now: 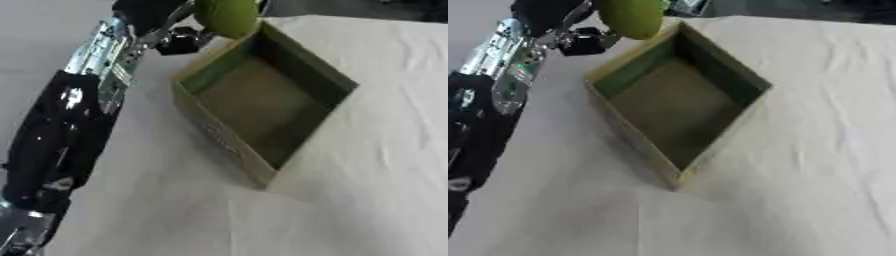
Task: Pick up objects on the table and place them in the box.
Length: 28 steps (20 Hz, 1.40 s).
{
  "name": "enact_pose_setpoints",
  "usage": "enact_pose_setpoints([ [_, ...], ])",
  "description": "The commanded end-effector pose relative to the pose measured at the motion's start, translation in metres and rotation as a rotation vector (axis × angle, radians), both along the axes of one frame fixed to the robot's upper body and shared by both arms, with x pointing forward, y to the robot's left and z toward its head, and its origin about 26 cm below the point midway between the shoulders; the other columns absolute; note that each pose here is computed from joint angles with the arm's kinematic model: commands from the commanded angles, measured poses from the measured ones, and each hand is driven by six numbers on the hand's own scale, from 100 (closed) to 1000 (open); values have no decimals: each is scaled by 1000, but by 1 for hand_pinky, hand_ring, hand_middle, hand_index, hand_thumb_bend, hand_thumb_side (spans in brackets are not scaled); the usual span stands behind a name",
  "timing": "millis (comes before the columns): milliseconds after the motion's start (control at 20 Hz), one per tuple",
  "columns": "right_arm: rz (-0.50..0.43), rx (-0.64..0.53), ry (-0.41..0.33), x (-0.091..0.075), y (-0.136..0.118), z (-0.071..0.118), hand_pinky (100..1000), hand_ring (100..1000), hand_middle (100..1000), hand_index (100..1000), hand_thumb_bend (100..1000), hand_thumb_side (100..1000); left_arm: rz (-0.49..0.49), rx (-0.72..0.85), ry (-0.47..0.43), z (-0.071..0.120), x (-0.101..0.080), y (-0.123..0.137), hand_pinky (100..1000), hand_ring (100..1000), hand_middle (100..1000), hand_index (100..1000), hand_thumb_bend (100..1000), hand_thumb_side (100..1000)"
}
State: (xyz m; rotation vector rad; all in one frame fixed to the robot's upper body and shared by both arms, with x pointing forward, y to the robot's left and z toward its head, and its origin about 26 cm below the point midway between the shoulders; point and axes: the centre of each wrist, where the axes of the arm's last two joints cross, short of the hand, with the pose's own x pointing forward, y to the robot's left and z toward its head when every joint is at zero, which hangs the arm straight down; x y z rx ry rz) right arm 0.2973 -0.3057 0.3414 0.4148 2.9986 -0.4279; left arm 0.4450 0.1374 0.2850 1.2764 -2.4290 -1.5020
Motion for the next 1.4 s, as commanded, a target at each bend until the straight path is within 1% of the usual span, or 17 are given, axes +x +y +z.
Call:
enact_pose_setpoints([
  [50,-16,-10,-19,-5,1,8,782,618,571,772,100,114,-31,24,-37,8,-1,-8,287,526,502,677,285,100],
  [100,-17,-7,-19,-5,2,9,781,618,571,772,100,106,-41,32,-48,8,-1,-10,296,530,505,680,317,100],
  [200,-23,-6,-23,-5,2,10,780,618,572,771,100,100,-63,35,-75,10,-1,-12,305,532,507,683,327,100],
  [350,-24,7,-27,-5,2,11,780,619,572,771,100,100,-91,20,-89,5,3,-12,297,528,503,680,277,100],
  [400,-23,12,-27,-5,2,11,781,619,572,771,100,100,-103,12,-86,3,4,-12,294,527,503,681,237,100],
  [450,-22,18,-25,-5,3,11,782,618,571,771,100,119,-112,8,-81,-1,7,-12,295,529,504,683,243,100],
  [550,-20,31,-17,-5,4,11,783,618,571,772,100,150,-127,17,-55,-9,11,-11,300,535,512,694,200,100],
  [750,-12,39,-8,-4,6,10,785,618,570,771,100,182,-143,28,-1,-23,19,-11,298,538,515,697,155,100],
  [850,-9,40,-3,-4,7,9,786,618,570,771,100,206,-149,24,20,-29,20,-11,298,540,517,701,103,100],
  [950,-6,42,3,-3,8,8,787,618,569,772,100,228,-146,22,43,-33,22,-12,302,544,521,706,100,100],
  [1000,-3,42,6,-3,9,8,788,618,569,772,100,249,-146,26,57,-36,22,-13,304,547,524,709,219,100],
  [1050,1,40,10,-2,10,7,789,618,569,772,100,255,-150,35,73,-39,23,-14,306,549,525,712,100,100],
  [1150,7,39,18,-2,11,6,791,618,568,772,100,293,-164,65,110,-45,24,-15,319,558,534,722,100,100],
  [1250,11,38,27,-1,12,4,792,618,568,773,100,324,-179,99,134,-47,25,-16,343,572,547,736,100,100],
  [1300,11,39,30,-1,12,3,792,618,567,772,100,324,-187,115,140,-47,25,-16,364,583,557,746,117,100],
  [1350,12,40,33,-1,12,3,792,617,567,772,100,324,-195,126,142,-46,25,-15,398,600,573,760,168,100],
  [1400,13,40,34,-1,12,3,792,617,567,772,100,324,-203,134,142,-45,25,-14,404,604,577,763,175,100],
])
